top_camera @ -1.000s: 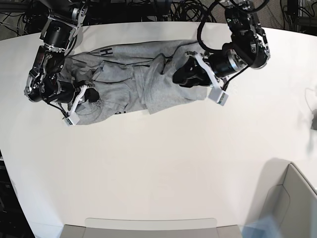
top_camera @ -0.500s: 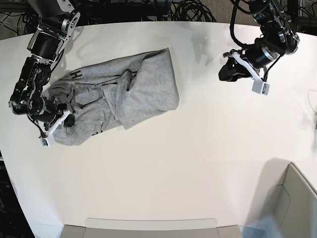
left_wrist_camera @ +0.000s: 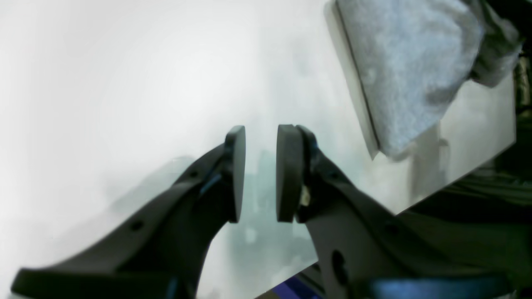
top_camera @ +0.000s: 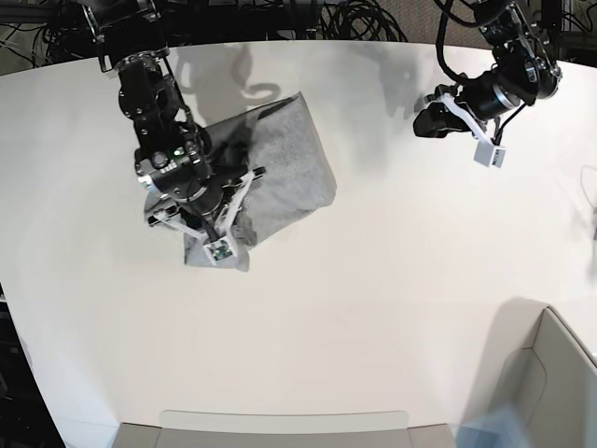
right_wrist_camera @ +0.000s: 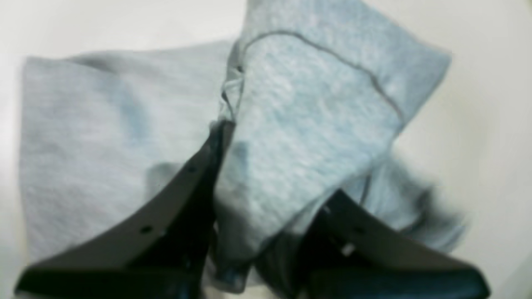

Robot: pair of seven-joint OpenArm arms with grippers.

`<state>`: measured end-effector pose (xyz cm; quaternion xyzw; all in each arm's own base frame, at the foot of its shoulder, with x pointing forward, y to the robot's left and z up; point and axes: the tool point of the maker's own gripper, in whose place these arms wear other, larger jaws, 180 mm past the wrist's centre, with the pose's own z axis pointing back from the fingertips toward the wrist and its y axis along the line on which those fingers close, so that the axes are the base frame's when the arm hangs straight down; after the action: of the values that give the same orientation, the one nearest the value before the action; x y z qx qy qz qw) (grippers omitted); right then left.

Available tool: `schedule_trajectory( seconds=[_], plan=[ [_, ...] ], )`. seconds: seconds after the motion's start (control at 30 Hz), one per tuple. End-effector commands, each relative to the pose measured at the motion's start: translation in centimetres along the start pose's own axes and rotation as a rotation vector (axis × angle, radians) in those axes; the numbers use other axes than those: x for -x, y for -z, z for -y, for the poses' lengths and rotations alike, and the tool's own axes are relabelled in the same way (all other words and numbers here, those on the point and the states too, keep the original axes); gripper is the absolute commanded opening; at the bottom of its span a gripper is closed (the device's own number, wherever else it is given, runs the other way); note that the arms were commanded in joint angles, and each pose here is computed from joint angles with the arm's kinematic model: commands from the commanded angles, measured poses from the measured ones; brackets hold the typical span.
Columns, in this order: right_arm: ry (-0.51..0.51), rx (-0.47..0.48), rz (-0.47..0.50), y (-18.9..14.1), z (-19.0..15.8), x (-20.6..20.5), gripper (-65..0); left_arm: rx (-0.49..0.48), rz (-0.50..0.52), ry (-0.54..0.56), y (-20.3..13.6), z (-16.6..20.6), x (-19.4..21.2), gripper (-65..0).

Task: Fold the T-shirt properly
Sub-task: 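Lift the bundled shirt with the right gripper and fold it over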

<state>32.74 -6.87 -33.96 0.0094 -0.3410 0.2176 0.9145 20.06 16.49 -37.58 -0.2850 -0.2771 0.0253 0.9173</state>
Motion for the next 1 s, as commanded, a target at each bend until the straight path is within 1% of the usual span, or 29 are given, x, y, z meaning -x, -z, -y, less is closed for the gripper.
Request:
schedule_trajectory(
  seconds=[0.0, 0.07, 0.17, 0.33, 0.43, 0.47, 0.57, 0.6, 0.67, 0.73, 0.8, 0.9, 0.97],
  plan=[
    [-0.022, 0.043, 0.06, -0.5, 0.1, -1.8, -65.0, 0.012, 0.034, 0.013, -0.3, 0.2, -0.9, -51.1],
    [-0.056, 0.06, 0.07, -0.5, -1.6, -2.3, -65.0, 0.016, 0.029, 0.01, -0.1, 0.3, -0.8, -51.1],
    [-0.103, 0.095, 0.074, -0.2, -3.1, -2.7, -65.0, 0.017, 0.03, 0.01, -0.1, 0.3, -0.8, -51.1],
    [-0.179, 0.167, 0.068, 0.5, -4.5, -3.2, -65.0, 0.019, 0.028, 0.011, -0.1, 0.3, -0.8, -51.1],
    [-0.251, 0.171, 0.054, 1.1, -6.4, -3.0, -65.0, 0.019, 0.028, 0.011, -0.1, 0.3, -0.8, -51.1],
    [-0.278, 0.174, 0.05, 1.1, -6.9, -2.8, -64.1, 0.019, 0.028, 0.011, -0.1, 0.3, -0.8, -51.1],
    [-0.341, 0.138, 0.048, 0.9, -9.2, -1.8, -53.4, 0.019, 0.028, 0.011, -0.1, 0.3, -0.8, -51.1],
    [-0.354, 0.122, 0.062, 0.5, -9.8, -1.8, -50.2, 0.019, 0.028, 0.011, -0.1, 0.3, -0.8, -51.1],
    [-0.411, 0.069, 0.078, -0.2, -11.7, -1.6, -46.5, 0.019, 0.028, 0.011, -0.1, 0.3, -0.8, -51.1],
    [-0.491, 0.011, 0.1, -1.2, -13.3, -1.6, -46.4, 0.019, 0.028, 0.011, -0.1, 0.3, -0.8, -51.1],
    [-0.538, -0.029, 0.116, -2.1, -14.2, -1.5, -46.4, 0.019, 0.027, 0.01, -0.1, 0.3, -0.7, -51.1],
    [-0.557, -0.054, 0.133, -2.9, -14.9, -1.5, -46.4, 0.019, 0.028, 0.009, -0.1, 0.3, -0.8, -51.1],
    [-0.591, -0.078, 0.142, -3.5, -15.4, -1.3, -46.4, 0.018, 0.029, 0.007, -0.1, 0.3, -0.8, -51.1]
  ],
)
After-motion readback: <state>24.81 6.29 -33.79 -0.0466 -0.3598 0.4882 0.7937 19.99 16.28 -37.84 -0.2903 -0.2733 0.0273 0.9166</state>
